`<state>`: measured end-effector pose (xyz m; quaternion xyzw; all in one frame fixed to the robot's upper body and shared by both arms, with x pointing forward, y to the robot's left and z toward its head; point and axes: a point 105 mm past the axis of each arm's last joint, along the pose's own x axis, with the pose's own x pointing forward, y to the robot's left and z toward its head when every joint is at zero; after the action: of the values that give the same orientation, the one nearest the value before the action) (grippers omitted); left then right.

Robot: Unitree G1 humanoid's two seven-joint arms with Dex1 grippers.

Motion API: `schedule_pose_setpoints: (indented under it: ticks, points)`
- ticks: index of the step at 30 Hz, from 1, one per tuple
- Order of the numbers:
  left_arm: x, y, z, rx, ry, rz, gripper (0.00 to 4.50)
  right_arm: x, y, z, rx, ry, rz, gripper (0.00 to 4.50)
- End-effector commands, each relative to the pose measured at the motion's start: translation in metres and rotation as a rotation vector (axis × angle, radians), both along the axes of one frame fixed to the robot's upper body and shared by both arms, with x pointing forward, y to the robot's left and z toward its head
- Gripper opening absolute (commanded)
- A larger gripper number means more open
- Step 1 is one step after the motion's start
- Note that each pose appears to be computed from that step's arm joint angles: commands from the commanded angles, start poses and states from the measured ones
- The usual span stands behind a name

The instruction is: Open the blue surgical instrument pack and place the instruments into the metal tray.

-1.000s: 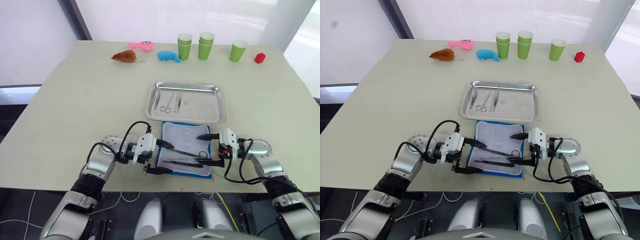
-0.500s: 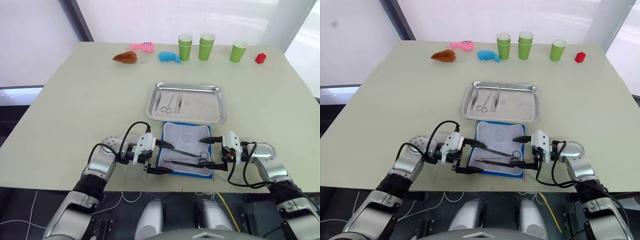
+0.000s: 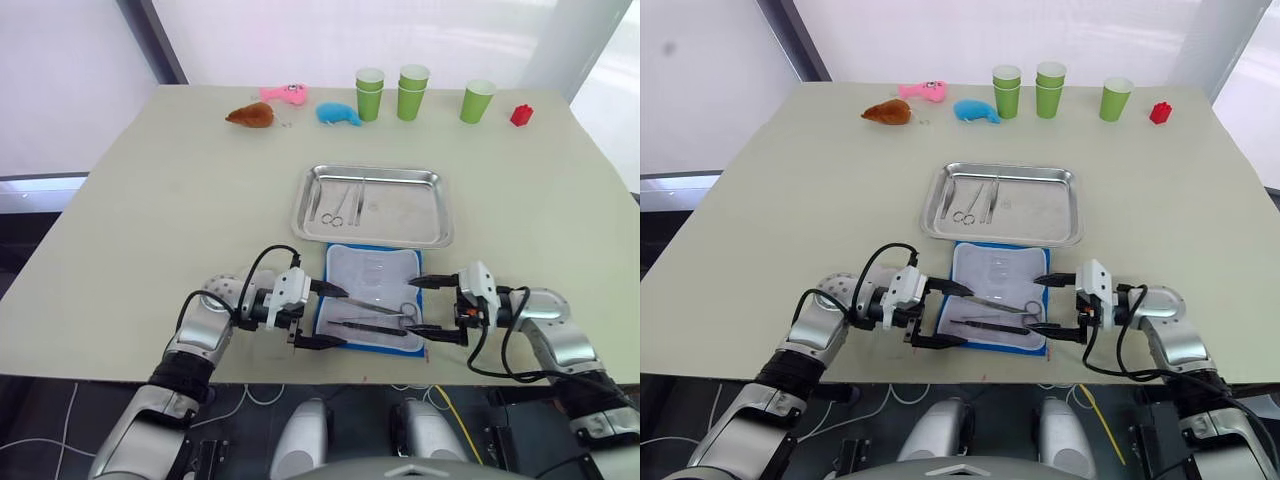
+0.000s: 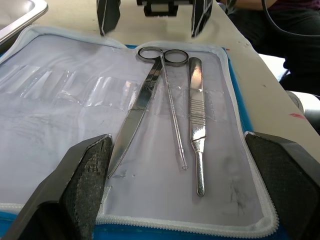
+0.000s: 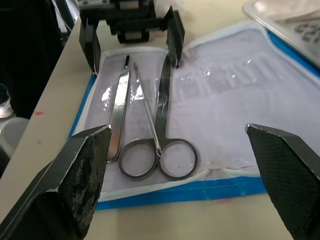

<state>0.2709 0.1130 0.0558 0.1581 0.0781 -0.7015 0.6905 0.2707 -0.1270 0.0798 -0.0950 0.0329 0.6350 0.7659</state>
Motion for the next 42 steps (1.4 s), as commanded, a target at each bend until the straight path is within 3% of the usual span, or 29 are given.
schedule_pose_setpoints:
  ticks: [1,12,24,42]
  points:
    - [-0.012,0.005,-0.031,0.076,0.12,0.014,4.48,-0.006,-0.011,0.026,0.035,-0.062,0.009,4.5]
    - [-0.014,0.004,-0.032,0.016,0.172,0.023,4.48,-0.036,-0.054,0.076,0.017,-0.102,-0.008,4.5]
    - [-0.011,0.011,-0.035,0.021,0.184,0.026,4.48,-0.066,-0.055,0.102,0.001,-0.109,0.027,4.5]
    - [-0.009,0.013,-0.035,0.03,0.159,0.014,4.48,-0.071,-0.065,0.114,-0.039,-0.104,0.037,4.5]
